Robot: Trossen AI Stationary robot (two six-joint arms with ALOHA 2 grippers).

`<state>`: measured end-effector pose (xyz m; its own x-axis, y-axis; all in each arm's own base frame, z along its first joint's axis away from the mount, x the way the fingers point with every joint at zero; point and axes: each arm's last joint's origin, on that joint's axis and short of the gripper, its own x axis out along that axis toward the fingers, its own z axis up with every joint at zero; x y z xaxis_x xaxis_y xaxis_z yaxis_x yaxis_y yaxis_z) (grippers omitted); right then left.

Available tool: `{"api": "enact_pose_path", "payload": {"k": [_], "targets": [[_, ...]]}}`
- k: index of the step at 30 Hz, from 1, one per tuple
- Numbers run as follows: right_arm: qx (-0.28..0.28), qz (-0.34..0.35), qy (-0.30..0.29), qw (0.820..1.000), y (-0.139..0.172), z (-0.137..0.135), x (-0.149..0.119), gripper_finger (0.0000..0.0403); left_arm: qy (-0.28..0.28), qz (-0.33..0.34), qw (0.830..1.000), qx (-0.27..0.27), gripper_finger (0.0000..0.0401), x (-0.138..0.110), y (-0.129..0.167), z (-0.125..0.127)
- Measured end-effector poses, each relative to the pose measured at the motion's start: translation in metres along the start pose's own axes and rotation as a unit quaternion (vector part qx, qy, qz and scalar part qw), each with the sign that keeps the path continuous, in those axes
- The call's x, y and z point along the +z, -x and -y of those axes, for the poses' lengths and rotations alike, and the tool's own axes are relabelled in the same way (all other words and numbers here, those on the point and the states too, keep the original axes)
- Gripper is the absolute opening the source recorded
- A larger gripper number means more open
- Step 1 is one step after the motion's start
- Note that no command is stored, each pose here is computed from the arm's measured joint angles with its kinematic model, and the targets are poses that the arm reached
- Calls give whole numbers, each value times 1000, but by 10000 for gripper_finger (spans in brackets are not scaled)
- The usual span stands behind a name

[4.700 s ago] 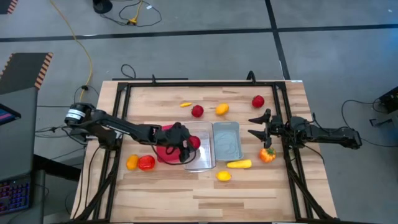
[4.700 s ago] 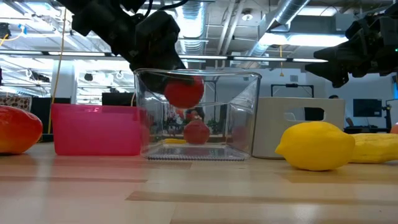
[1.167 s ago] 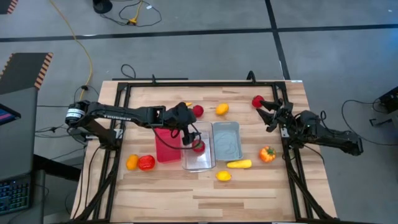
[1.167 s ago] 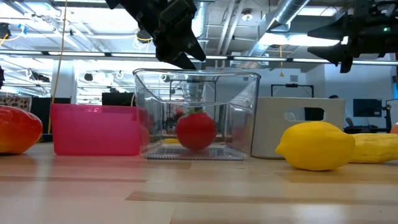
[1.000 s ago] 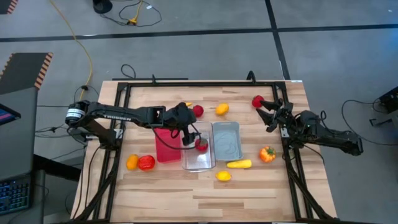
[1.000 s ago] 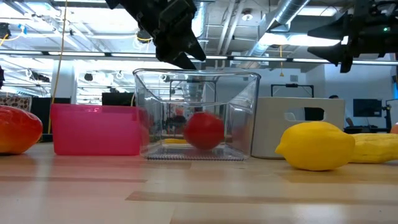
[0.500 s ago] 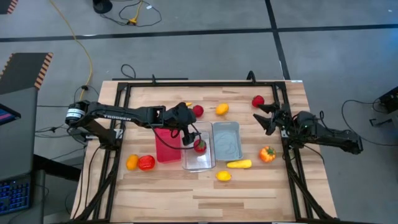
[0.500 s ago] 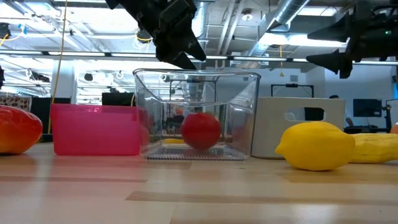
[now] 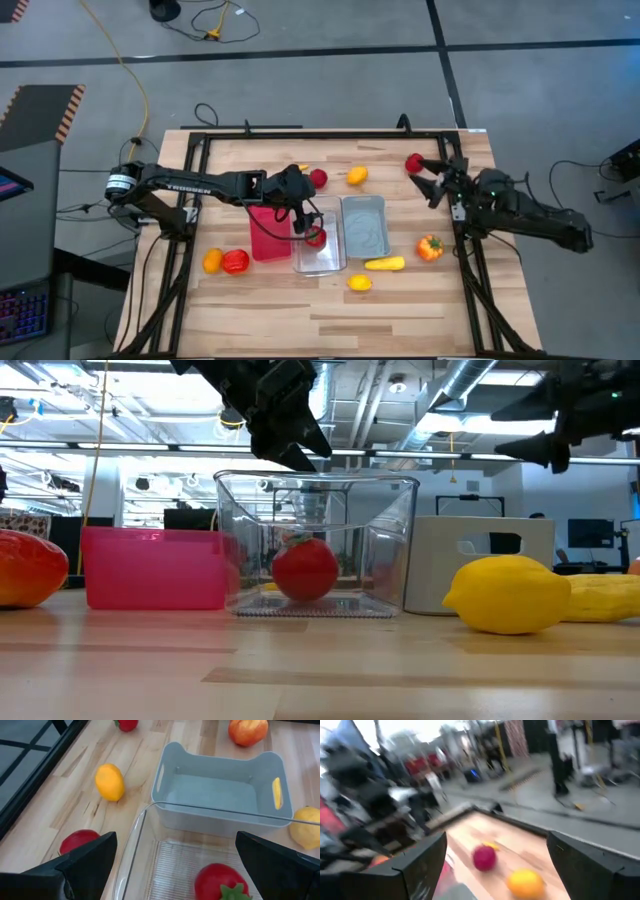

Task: Sort produce into baskets
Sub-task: Put the right red tomato into the transparent bin

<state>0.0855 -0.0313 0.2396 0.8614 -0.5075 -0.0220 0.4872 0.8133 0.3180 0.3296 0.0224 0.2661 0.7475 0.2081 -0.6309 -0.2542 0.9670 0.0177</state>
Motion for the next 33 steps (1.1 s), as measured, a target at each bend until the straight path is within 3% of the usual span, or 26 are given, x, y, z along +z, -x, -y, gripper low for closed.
{"api": "enact_pose_path", "payload": {"k": [5, 12, 21, 24, 33], "targets": [[-115, -117, 34, 986, -18, 2, 15, 369, 0, 0, 1000, 0, 395, 0, 0, 0], [-244, -276, 53, 928, -54, 14, 31, 369, 0, 0, 1000, 0, 395, 0, 0, 0], [-289, -395, 110, 865, -105, 37, 31, 369, 0, 0, 1000, 0, 395, 0, 0, 0], [-310, -423, 102, 845, -121, 50, 26, 369, 0, 0, 1000, 0, 395, 0, 0, 0], [-375, -525, 56, 762, -148, 97, 14, 369, 0, 0, 1000, 0, 395, 0, 0, 0]]}}
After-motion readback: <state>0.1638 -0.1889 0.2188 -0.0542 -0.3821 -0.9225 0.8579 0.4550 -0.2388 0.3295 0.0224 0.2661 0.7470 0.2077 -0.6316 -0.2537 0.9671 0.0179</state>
